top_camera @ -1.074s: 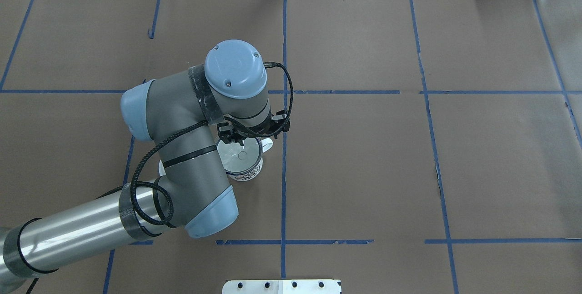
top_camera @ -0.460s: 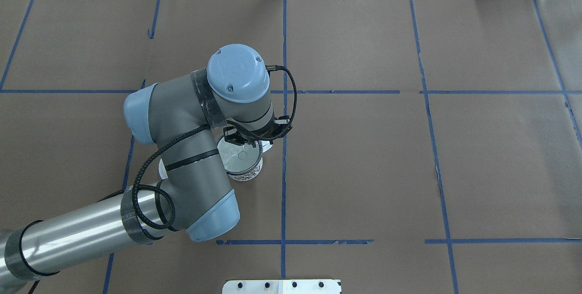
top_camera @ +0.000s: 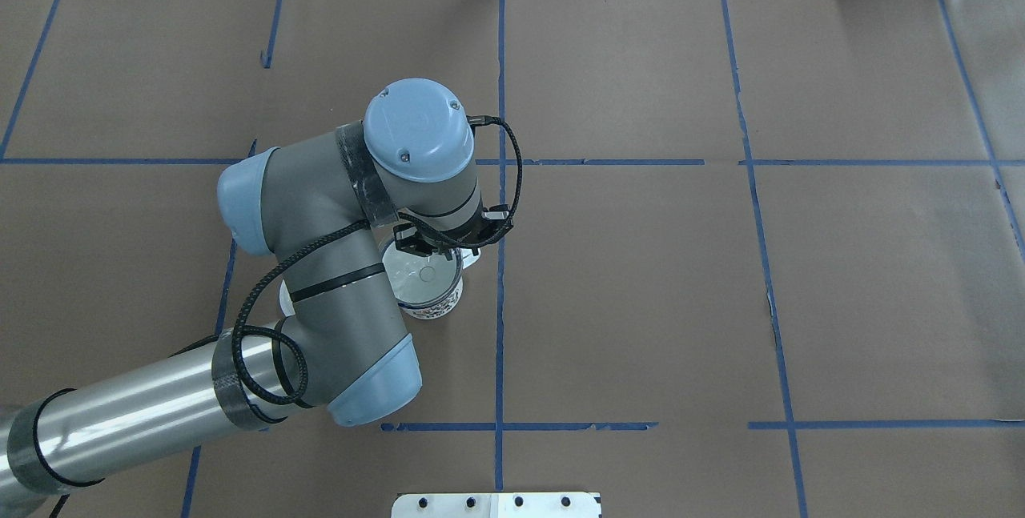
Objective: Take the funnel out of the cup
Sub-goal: 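Lower the left gripper and close it on the funnel stem, then lift the clear funnel out of the mug with the left gripper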
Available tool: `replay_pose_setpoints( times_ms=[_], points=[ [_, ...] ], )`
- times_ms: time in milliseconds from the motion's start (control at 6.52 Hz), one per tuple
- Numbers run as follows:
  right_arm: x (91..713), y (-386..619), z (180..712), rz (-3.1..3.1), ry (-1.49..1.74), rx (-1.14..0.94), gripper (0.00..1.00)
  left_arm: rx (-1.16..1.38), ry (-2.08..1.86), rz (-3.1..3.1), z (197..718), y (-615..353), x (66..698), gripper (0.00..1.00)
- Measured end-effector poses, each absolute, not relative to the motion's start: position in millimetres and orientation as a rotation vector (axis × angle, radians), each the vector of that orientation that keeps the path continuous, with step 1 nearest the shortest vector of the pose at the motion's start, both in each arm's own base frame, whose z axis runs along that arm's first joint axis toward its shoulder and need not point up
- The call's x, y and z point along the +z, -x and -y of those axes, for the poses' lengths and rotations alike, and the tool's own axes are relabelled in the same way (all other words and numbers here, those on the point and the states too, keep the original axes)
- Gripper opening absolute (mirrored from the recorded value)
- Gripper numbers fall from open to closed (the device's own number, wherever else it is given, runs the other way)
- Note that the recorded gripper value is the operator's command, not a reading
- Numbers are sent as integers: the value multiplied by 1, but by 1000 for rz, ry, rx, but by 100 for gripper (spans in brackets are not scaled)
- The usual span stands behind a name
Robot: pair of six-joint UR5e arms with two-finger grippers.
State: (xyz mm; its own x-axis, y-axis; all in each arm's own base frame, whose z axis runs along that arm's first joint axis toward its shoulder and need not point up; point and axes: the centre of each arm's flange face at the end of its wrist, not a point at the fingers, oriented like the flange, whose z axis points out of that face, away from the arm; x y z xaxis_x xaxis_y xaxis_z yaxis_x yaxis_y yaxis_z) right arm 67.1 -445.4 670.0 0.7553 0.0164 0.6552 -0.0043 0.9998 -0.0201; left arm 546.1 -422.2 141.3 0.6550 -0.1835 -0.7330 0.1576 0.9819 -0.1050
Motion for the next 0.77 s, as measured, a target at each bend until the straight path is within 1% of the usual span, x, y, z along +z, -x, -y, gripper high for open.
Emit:
replay_pose_setpoints(
  times_ms=[460, 767],
  points=[
    [670, -67, 445, 715, 18, 11, 100, -193, 29, -836, 416, -531, 128, 0],
    [670, -67, 445, 715, 18, 11, 100, -208, 20, -838, 402, -483, 89, 0]
  ],
)
